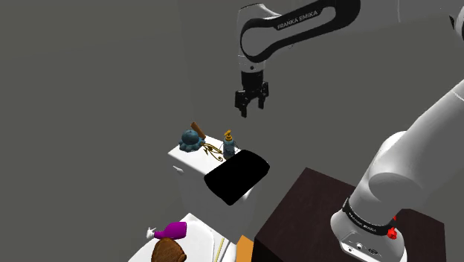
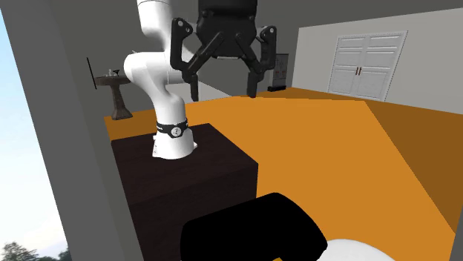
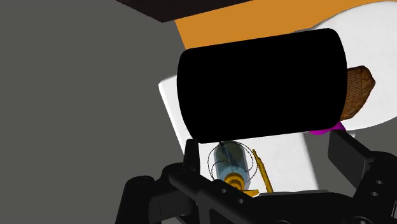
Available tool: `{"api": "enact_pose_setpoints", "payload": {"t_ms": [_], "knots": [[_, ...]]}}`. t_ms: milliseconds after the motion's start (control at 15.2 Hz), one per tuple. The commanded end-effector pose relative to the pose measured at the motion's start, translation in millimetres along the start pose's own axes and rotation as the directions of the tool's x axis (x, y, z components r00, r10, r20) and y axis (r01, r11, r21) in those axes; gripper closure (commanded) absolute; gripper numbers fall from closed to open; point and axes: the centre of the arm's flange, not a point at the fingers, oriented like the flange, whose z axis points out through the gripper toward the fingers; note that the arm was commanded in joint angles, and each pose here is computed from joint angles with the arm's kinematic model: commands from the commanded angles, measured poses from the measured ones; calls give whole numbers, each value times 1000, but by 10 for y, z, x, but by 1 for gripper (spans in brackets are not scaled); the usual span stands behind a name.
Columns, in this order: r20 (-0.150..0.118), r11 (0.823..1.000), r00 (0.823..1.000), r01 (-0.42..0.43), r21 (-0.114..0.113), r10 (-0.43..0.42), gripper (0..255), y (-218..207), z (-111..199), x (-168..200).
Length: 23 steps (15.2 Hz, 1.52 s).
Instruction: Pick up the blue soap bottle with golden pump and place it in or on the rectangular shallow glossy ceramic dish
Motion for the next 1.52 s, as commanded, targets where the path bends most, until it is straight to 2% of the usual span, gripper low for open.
{"api": "enact_pose_setpoints", "payload": {"t_ms": [0, 594, 1254, 1452], "knots": [[13, 1000, 1000, -16, -1, 16, 0, 1, 179, 220], [71, 997, 994, -81, -9, 81, 0, -25, 982, 1190], [135, 988, 979, -152, -22, 154, 0, 23, 1938, 2210], [139, 987, 978, -156, -23, 158, 0, 28, 2095, 2247]]}}
